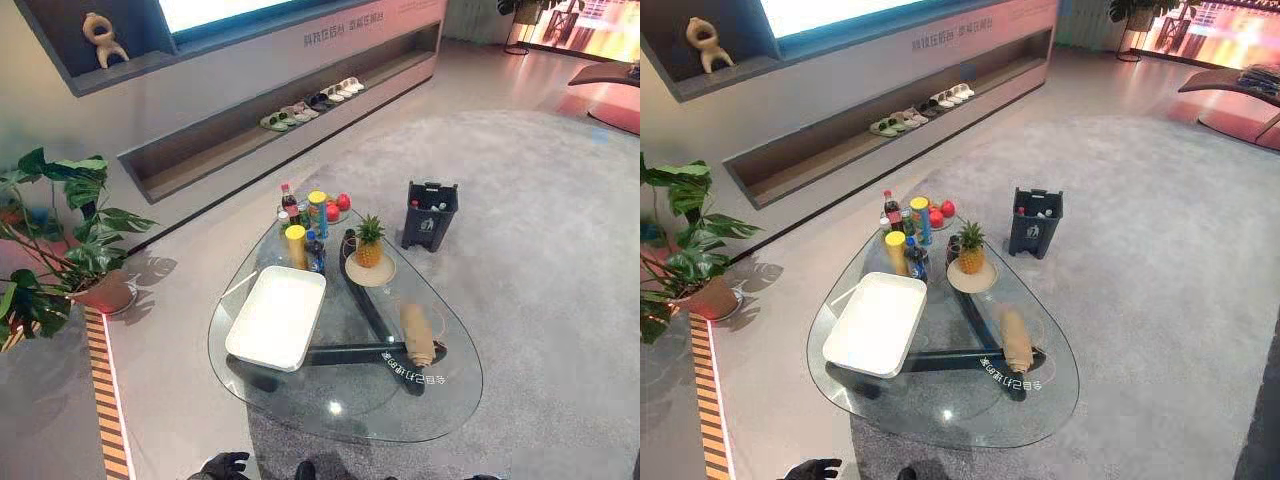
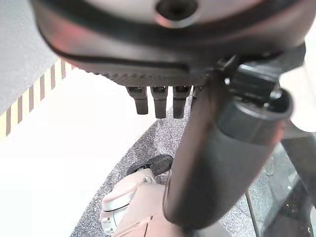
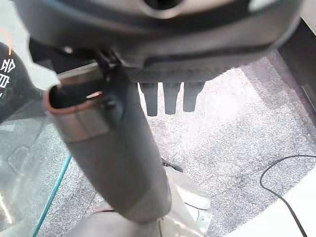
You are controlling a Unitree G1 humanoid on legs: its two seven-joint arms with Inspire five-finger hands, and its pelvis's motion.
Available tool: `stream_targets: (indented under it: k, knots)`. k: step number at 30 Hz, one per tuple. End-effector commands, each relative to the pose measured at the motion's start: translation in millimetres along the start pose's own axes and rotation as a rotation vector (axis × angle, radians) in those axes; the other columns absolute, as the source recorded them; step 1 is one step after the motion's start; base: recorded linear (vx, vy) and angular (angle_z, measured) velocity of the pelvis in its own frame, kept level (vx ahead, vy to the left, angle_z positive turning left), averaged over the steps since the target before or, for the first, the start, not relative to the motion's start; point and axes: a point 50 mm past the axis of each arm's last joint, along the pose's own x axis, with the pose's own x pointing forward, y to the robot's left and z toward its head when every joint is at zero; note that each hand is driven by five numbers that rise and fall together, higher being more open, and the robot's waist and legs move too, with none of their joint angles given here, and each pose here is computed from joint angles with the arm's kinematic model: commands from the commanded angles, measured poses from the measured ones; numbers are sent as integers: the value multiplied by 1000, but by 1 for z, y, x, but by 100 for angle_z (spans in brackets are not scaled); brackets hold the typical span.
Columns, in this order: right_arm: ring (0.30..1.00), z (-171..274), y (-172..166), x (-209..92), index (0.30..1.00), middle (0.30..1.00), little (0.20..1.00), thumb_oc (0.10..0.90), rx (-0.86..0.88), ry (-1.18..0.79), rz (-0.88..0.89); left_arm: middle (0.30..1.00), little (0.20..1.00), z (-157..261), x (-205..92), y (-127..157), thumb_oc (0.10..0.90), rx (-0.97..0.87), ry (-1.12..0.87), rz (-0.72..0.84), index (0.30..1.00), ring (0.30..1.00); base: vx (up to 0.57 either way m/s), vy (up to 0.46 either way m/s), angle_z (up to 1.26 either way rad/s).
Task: Wipe the table with a cloth and put it in the basket.
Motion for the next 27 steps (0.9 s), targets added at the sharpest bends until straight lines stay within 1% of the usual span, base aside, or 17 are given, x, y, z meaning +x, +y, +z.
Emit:
stream_targets:
  k: [1, 5, 27]
  knots:
    - [900, 18, -5, -1, 900, 900, 900, 800, -45, -20, -15, 900, 900, 31, 4, -2, 800, 58, -62, -17, 900, 900, -87, -5, -48]
    - [900, 18, -6, -1, 900, 900, 900, 800, -44, -20, -15, 900, 900, 32, 4, -2, 800, 35, -74, -29, 900, 900, 0, 0, 0]
    - [900, 18, -6, -1, 900, 900, 900, 800, -45, -19, -15, 900, 900, 32, 4, -1, 800, 36, -68, -20, 900, 900, 0, 0, 0]
